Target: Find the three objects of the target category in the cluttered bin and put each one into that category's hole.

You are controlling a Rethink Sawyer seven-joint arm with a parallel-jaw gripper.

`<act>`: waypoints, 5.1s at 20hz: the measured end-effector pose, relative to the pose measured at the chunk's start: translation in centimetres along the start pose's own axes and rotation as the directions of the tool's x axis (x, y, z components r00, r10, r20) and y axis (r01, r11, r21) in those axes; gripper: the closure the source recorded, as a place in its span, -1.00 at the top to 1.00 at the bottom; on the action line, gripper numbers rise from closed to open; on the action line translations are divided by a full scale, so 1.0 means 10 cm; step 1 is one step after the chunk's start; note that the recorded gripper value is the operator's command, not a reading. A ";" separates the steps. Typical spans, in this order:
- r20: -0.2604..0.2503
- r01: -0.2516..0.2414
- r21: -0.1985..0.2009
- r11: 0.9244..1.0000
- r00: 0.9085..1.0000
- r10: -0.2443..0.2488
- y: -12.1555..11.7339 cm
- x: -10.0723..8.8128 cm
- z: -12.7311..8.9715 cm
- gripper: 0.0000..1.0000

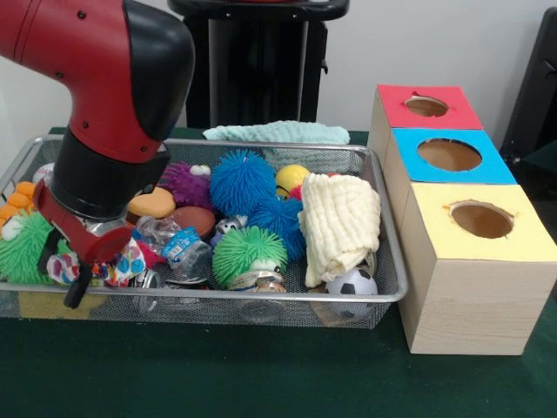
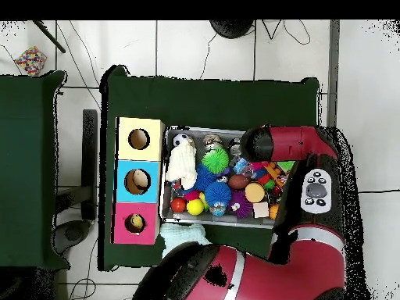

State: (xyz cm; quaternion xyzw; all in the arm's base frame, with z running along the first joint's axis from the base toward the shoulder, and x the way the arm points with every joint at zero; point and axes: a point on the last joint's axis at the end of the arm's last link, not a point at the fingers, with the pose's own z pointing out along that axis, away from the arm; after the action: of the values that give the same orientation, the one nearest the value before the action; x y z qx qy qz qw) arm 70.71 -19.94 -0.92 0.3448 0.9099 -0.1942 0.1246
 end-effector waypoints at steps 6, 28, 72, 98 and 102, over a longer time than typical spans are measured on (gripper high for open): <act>-0.038 -0.013 0.003 1.000 0.999 0.013 0.08 0.00 -0.03 1.00; -0.139 -0.009 -0.052 0.999 0.990 0.002 0.39 0.09 -0.34 -1.00; -0.521 0.147 -0.114 0.983 0.834 -0.185 0.46 0.78 -0.45 1.00; -0.192 0.304 -0.092 0.948 0.929 -0.316 0.78 1.13 -0.48 1.00; -0.121 0.311 -0.066 0.948 0.941 -0.317 0.80 1.25 -0.54 1.00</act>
State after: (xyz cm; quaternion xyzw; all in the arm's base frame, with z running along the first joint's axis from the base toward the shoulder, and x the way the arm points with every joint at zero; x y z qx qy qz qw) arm 66.47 -4.85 -2.75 0.2043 0.9636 -0.1679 0.0407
